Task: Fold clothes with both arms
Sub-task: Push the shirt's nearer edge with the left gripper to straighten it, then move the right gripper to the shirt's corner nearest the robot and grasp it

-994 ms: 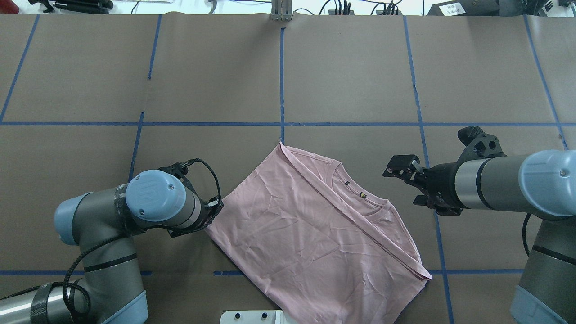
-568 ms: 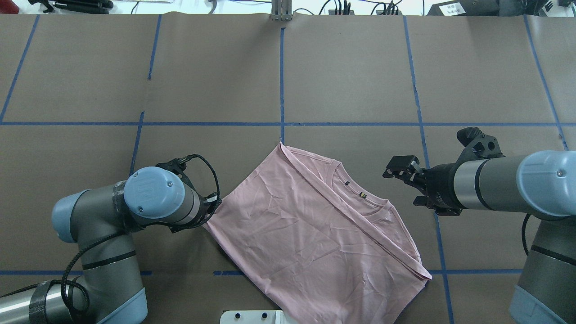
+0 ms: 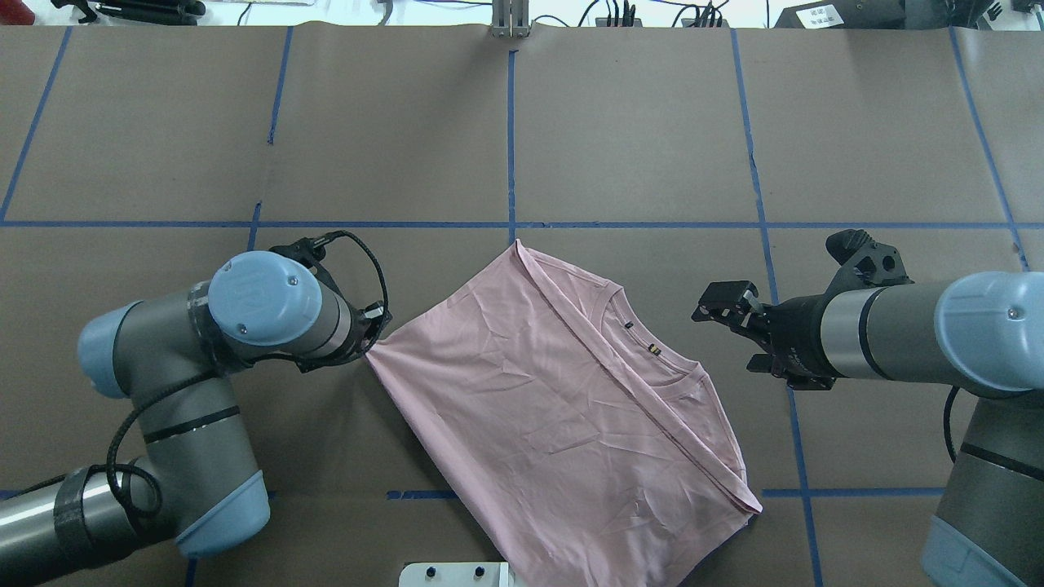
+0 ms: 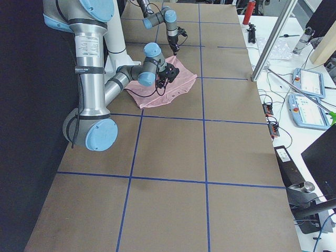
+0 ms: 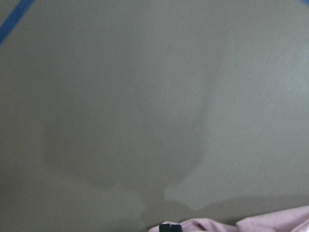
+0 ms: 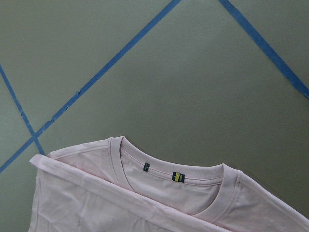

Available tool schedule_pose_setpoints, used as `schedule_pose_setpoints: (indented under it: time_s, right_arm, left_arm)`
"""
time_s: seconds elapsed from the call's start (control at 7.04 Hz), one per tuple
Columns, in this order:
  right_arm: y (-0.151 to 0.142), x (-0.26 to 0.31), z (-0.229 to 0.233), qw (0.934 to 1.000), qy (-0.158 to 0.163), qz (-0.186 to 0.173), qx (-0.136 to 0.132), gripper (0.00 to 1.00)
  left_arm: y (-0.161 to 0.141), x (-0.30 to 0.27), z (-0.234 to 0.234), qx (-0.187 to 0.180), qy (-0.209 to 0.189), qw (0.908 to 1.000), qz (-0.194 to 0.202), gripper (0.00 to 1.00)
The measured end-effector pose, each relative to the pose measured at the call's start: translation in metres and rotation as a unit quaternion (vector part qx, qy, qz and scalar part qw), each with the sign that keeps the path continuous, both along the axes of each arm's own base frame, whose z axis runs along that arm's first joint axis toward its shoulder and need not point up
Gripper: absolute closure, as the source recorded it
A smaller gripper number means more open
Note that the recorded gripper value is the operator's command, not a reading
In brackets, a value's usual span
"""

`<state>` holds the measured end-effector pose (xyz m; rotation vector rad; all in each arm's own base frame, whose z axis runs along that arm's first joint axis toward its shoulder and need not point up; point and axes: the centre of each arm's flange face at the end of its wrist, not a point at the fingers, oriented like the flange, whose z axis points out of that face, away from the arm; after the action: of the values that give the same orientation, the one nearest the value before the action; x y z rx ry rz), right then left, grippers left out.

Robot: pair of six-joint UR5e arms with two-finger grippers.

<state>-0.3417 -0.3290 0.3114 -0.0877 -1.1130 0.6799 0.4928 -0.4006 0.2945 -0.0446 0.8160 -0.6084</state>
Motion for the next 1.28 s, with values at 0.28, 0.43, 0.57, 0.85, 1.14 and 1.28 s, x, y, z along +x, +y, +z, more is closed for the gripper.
schedule_pose_setpoints:
  time_s: [0.28,0.43,0.57,0.85,1.14,1.28]
  right_arm:
    - [0.0,-0.001,-0.002,1.0,-0.003,-0.002,0.0,0.0]
    - [0.0,-0.001,-0.004,1.0,-0.004,-0.003,0.0,0.0]
    - [0.0,-0.002,-0.005,1.0,-0.005,-0.002,0.001,0.0]
    - [-0.001,-0.005,-0.011,0.9999,-0.01,-0.001,0.005,0.0]
    - [-0.008,-0.03,-0.028,0.9997,-0.023,-0.005,0.01,0.0]
    - [-0.01,-0.064,-0.043,0.9994,-0.031,-0.006,0.009,0.01]
  left_arm:
    - [-0.102,-0.013,-0.013,0.062,-0.004,0.9972,-0.041,1.0]
    - [-0.154,-0.015,-0.01,0.09,0.0,0.9944,-0.056,1.0]
    - [-0.204,-0.01,0.002,0.113,0.013,0.9908,-0.074,1.0]
    - [-0.268,-0.011,0.028,0.14,0.027,0.985,-0.097,0.75]
    - [-0.268,-0.027,0.025,0.161,0.04,0.9815,-0.096,0.71]
    - [-0.248,-0.042,0.02,0.169,0.06,0.9795,-0.091,0.71]
